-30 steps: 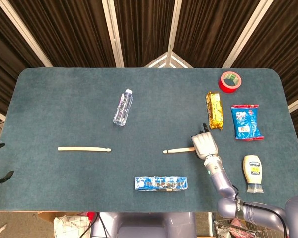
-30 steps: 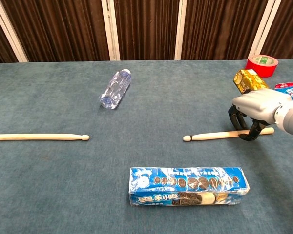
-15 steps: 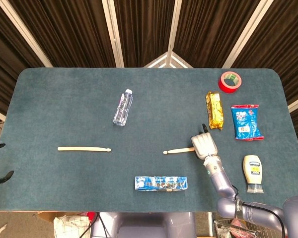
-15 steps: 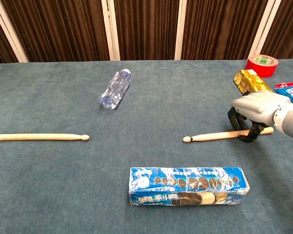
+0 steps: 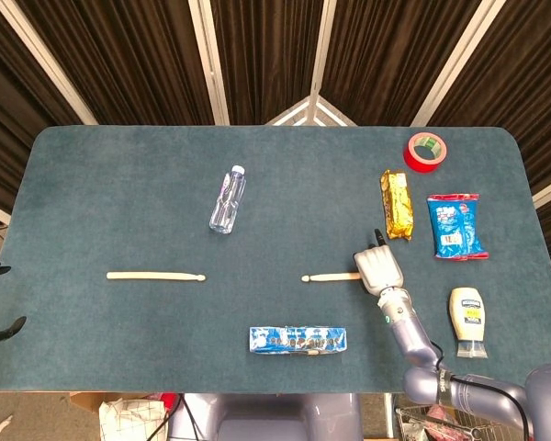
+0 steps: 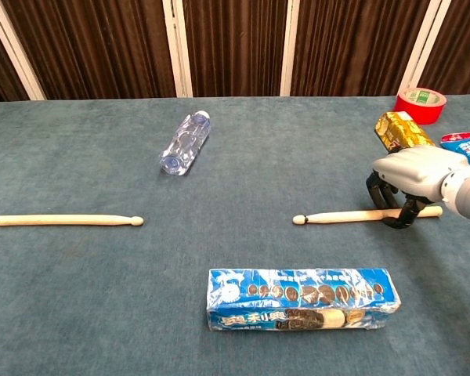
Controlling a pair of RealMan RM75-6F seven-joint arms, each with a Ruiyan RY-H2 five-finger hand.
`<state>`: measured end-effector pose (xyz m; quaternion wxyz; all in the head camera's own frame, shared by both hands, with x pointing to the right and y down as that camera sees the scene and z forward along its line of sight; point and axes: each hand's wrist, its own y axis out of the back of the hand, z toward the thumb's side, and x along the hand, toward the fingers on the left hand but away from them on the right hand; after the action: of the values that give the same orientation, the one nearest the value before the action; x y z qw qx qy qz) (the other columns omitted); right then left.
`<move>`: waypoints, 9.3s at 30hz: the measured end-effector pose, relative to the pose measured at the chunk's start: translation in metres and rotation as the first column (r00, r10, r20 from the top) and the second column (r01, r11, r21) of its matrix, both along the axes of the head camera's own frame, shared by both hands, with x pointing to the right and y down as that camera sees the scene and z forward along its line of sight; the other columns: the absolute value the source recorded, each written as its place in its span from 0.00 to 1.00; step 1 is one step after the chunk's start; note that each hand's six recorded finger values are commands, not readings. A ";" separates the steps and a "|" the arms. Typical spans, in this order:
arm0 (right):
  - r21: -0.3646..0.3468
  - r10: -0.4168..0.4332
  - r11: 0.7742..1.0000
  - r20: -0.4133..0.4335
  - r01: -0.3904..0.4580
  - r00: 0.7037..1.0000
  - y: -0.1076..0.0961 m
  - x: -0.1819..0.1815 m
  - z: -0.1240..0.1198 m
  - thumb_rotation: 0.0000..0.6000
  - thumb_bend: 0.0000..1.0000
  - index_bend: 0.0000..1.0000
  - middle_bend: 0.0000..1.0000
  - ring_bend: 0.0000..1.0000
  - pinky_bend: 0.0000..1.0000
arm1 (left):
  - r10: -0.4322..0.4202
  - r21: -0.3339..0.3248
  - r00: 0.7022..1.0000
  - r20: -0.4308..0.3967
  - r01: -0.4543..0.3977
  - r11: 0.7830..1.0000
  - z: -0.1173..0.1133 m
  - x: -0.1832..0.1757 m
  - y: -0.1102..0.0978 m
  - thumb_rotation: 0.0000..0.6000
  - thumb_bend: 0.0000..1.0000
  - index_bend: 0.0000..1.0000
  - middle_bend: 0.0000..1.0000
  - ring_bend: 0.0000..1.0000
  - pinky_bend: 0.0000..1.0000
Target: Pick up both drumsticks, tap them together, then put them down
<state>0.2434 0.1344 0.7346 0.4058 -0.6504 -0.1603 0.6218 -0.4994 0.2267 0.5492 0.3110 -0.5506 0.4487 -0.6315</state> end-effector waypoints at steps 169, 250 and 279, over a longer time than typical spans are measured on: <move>0.146 0.108 0.973 0.391 -0.177 0.914 -0.064 0.046 -0.118 1.00 0.43 0.75 0.62 0.40 0.04 | 0.428 -0.315 0.873 0.234 -0.349 0.883 0.195 0.147 -0.081 1.00 0.41 0.63 0.61 0.10 0.00; 0.168 0.100 0.971 0.359 -0.169 0.928 -0.067 0.051 -0.123 1.00 0.43 0.76 0.62 0.40 0.04 | 0.454 -0.292 0.853 0.258 -0.379 0.878 0.191 0.158 -0.085 1.00 0.40 0.51 0.49 0.09 0.00; 0.172 0.113 0.968 0.348 -0.182 0.931 -0.069 0.056 -0.121 1.00 0.43 0.76 0.62 0.40 0.04 | 0.468 -0.306 0.840 0.276 -0.384 0.871 0.195 0.159 -0.080 1.00 0.42 0.58 0.55 0.10 0.00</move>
<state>0.2999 0.0657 0.6140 0.3881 -0.6884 -0.3378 0.5112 -0.3407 0.1465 0.7440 0.4489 -0.5523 0.1740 -0.6806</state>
